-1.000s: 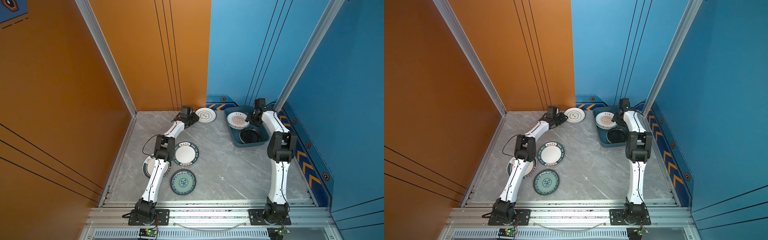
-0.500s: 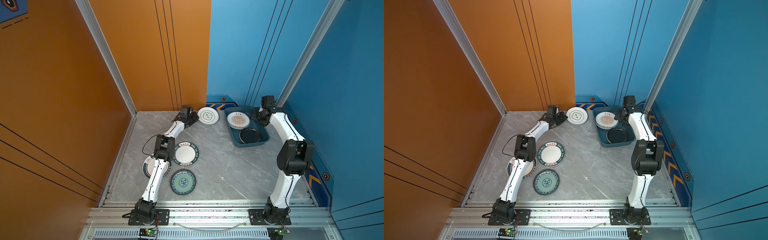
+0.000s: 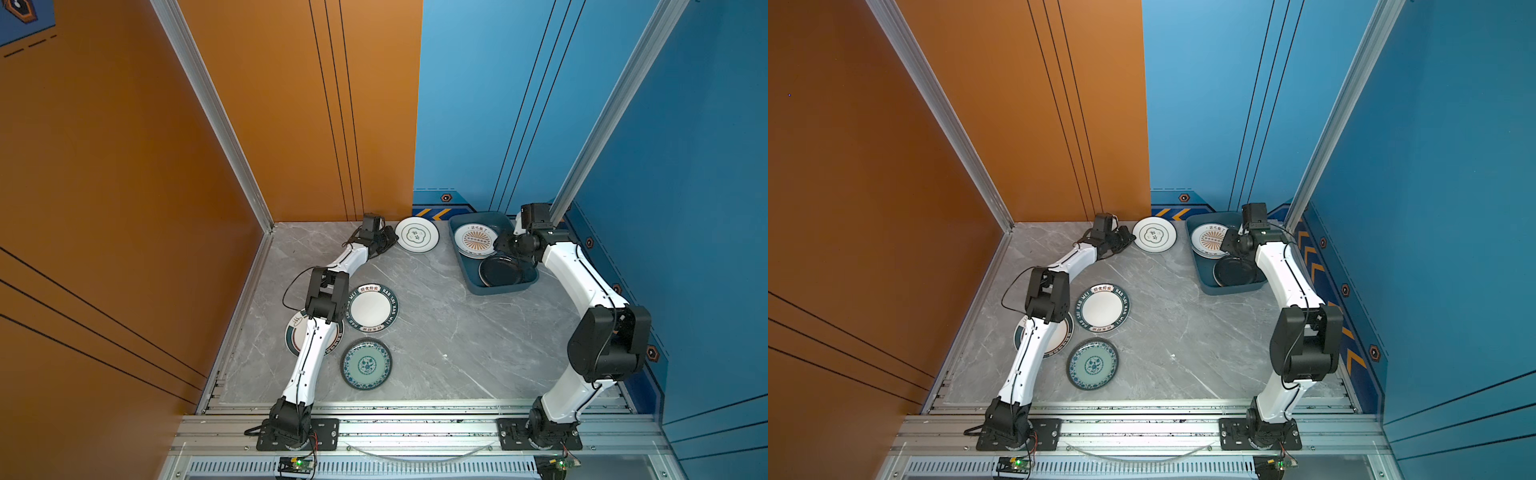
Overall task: Place the plates into the plastic bin on the countertop
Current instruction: Pick up the plate from the top-center of the table, then place the plate in the plastic bin, then pick up the plate from the center of the table.
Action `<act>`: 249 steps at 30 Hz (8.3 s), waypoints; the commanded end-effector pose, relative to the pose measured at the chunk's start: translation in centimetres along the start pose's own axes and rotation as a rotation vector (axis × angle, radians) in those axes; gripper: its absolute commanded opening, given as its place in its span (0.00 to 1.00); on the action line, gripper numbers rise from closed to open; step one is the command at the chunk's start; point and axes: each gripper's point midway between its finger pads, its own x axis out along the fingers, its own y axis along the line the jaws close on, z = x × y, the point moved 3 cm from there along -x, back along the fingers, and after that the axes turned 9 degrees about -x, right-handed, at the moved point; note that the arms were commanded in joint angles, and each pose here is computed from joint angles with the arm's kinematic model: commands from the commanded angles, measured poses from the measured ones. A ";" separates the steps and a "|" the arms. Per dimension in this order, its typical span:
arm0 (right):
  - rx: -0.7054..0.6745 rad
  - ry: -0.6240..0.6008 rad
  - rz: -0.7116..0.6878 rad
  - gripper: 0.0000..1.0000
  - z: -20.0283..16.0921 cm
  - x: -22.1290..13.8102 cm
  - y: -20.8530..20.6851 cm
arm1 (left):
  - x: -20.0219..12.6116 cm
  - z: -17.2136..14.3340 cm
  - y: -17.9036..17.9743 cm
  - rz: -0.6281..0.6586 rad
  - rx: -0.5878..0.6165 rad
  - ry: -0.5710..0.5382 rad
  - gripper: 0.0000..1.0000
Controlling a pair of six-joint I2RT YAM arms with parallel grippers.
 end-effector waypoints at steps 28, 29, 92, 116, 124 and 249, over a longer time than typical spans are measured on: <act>0.104 0.081 0.624 0.61 -3.8 6.0 15.7 | -20.2 -4.0 -4.5 -0.257 0.015 0.053 0.00; 0.107 0.078 0.633 0.61 -3.8 6.0 15.8 | -20.4 -4.1 -4.7 -0.260 0.017 0.054 0.00; 0.216 -0.094 0.540 0.00 4.7 2.6 5.6 | -27.6 -7.8 -5.8 -0.052 0.279 0.017 0.98; 0.356 -0.060 0.230 0.00 7.2 11.1 -4.6 | -34.5 -9.5 6.2 0.307 0.201 -0.046 0.99; 0.361 -0.020 0.213 0.00 5.9 13.8 -4.6 | -34.0 -9.6 6.6 0.293 0.189 -0.030 0.99; -0.062 0.075 0.444 0.97 -8.3 -3.0 7.8 | -24.3 -13.3 13.4 0.330 0.185 0.293 0.00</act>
